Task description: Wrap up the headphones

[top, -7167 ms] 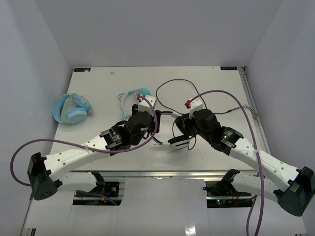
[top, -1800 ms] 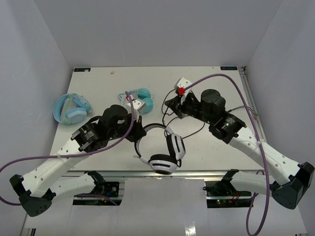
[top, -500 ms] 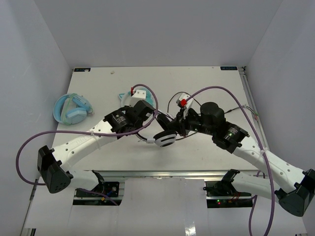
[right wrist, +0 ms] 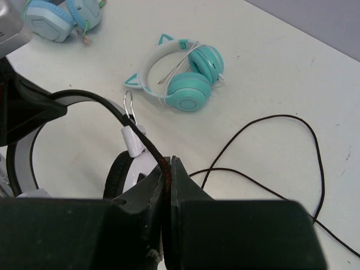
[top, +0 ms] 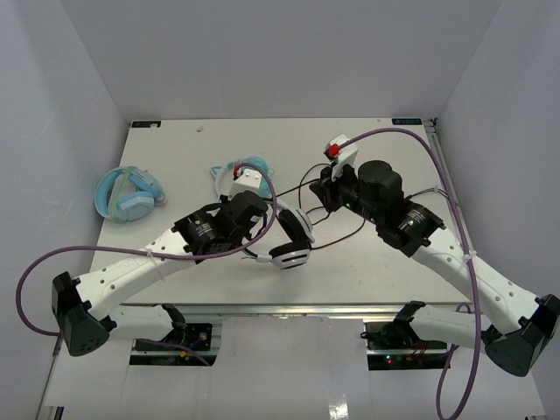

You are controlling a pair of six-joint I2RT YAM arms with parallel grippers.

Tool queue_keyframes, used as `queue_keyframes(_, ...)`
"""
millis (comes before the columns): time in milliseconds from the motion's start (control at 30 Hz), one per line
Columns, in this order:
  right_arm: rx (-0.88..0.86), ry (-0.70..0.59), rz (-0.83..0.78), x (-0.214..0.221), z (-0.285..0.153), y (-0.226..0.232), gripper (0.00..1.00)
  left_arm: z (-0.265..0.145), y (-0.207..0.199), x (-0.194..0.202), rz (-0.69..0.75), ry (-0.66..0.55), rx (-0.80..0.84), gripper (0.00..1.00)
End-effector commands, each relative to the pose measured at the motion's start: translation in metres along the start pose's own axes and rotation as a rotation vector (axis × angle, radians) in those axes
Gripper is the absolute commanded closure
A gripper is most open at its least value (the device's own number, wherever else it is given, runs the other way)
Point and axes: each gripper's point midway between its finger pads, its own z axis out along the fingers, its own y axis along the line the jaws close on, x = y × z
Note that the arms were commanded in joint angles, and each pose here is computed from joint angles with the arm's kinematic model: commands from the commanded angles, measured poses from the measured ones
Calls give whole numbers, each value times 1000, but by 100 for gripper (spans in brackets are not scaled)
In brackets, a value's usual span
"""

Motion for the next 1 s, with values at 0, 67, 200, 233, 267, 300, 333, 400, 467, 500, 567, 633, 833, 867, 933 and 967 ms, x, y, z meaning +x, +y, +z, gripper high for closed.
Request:
queue_keyframes(0, 88, -109, -7, -45, -6, -25, 92, -12, 2, -6, 6, -44, 34, 100)
queue_keyframes(67, 117, -98, -4, -42, -4, -37, 92, -18, -6, -9, 4, -60, 99, 100)
queue_keyframes(200, 136, -79, 8, -38, 0, -55, 92, -33, -15, -19, -19, -101, 210, 100)
queue_keyframes(233, 140, -74, 9, -36, 0, -57, 92, -38, -17, -22, -27, -116, 239, 100)
queue_keyframes(267, 144, -67, 10, -34, 1, -59, 92, -43, -19, -24, -35, -129, 271, 100)
queue_keyframes(300, 147, -61, 9, -33, 2, -60, 92, -47, -20, -27, -44, -145, 293, 100)
queue_keyframes(333, 149, -54, 10, -29, 3, -61, 92, -51, -21, -30, -54, -161, 316, 100)
queue_keyframes(400, 153, -48, 12, -26, 3, -62, 92, -62, -23, -39, -85, -206, 373, 100)
queue_keyframes(467, 170, -38, 15, -21, 3, -65, 92, -73, -25, -45, -107, -238, 421, 100)
queue_keyframes(500, 176, -33, 15, -19, 3, -67, 92, -77, -25, -47, -112, -246, 440, 100)
queue_keyframes(567, 190, -22, 16, -16, 4, -70, 92, -88, -29, -50, -122, -261, 500, 100)
queue_keyframes(633, 195, -19, 16, -15, 5, -72, 92, -97, -34, -52, -123, -268, 550, 100)
queue_keyframes(833, 201, -19, 16, -17, 7, -76, 92, -117, -45, -52, -114, -276, 674, 100)
queue_keyframes(867, 203, -19, 15, -18, 7, -76, 92, -120, -47, -51, -108, -274, 696, 100)
queue_keyframes(933, 207, -15, 15, -17, 8, -78, 92, -126, -52, -49, -99, -271, 742, 100)
queue_keyframes(967, 210, -11, 16, -16, 9, -80, 92, -128, -55, -48, -95, -269, 764, 100)
